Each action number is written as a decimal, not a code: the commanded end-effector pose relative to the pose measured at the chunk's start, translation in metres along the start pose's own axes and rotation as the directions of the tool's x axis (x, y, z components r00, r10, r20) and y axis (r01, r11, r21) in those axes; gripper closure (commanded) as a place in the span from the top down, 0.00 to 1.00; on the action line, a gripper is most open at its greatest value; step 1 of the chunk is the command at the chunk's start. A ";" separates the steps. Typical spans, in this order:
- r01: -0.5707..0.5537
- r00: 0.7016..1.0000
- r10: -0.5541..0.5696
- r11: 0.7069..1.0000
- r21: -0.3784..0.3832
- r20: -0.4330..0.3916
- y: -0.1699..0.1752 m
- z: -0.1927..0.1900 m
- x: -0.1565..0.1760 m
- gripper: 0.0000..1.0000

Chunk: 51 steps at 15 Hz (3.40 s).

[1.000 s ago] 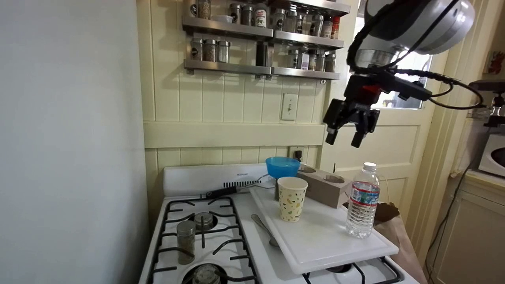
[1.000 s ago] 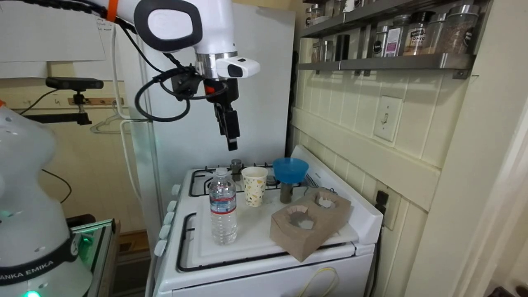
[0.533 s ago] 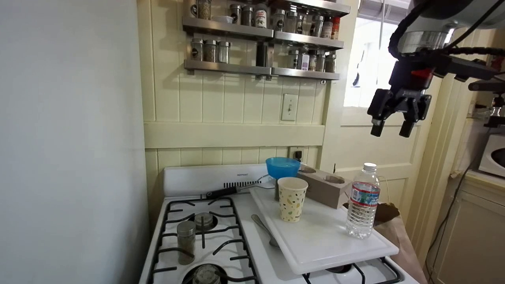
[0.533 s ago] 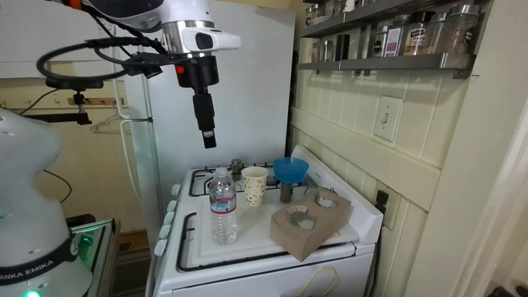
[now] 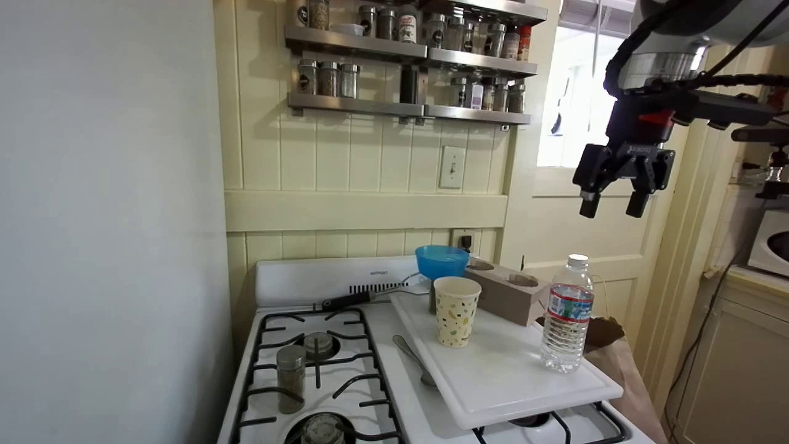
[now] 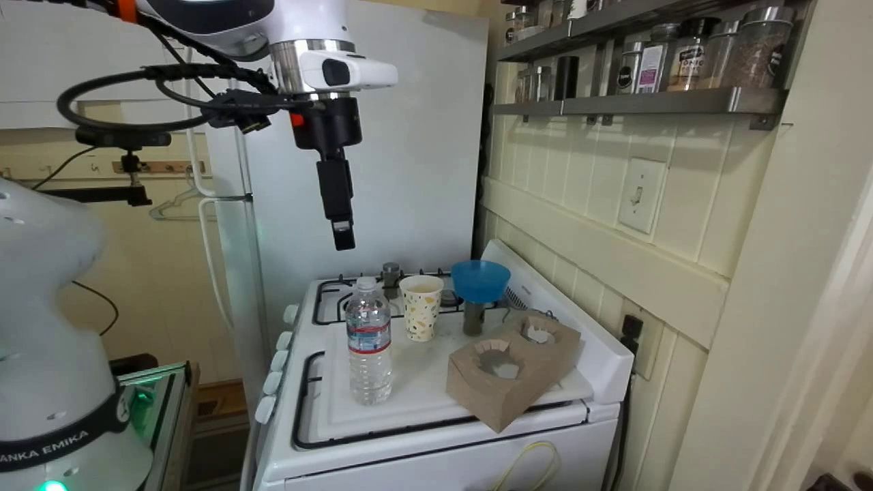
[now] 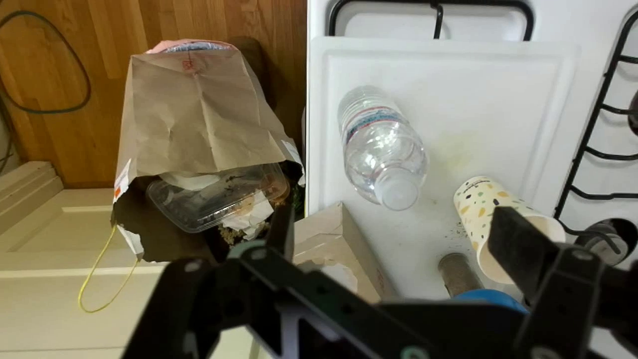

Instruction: Put the water bottle inside the bowl

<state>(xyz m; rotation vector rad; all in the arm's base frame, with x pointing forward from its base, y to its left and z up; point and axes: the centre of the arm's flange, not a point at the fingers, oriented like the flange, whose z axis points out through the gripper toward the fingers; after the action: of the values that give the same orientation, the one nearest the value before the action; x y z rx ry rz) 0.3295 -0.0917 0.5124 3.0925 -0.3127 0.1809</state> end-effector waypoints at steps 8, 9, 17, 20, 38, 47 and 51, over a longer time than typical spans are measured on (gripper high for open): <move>-0.009 1.000 0.007 0.999 0.041 0.029 -0.008 0.050 0.015 0.98; -0.005 1.000 0.004 0.999 0.050 0.014 -0.008 0.051 0.018 0.95; 0.003 1.000 -0.005 0.996 0.085 0.020 -0.018 0.068 0.020 0.92; -0.009 0.999 0.006 0.996 0.092 0.040 -0.016 0.074 0.020 0.83; -0.033 0.997 0.028 0.997 0.075 0.067 -0.010 0.084 0.024 0.59; -0.040 0.998 0.037 0.997 0.069 0.048 -0.007 0.075 0.030 0.44; -0.036 0.998 0.033 0.997 0.065 0.045 -0.008 0.072 0.033 0.12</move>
<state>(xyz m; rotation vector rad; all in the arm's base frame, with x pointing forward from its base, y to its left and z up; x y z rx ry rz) 0.3668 -0.0929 0.4460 3.1733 -0.3681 0.1143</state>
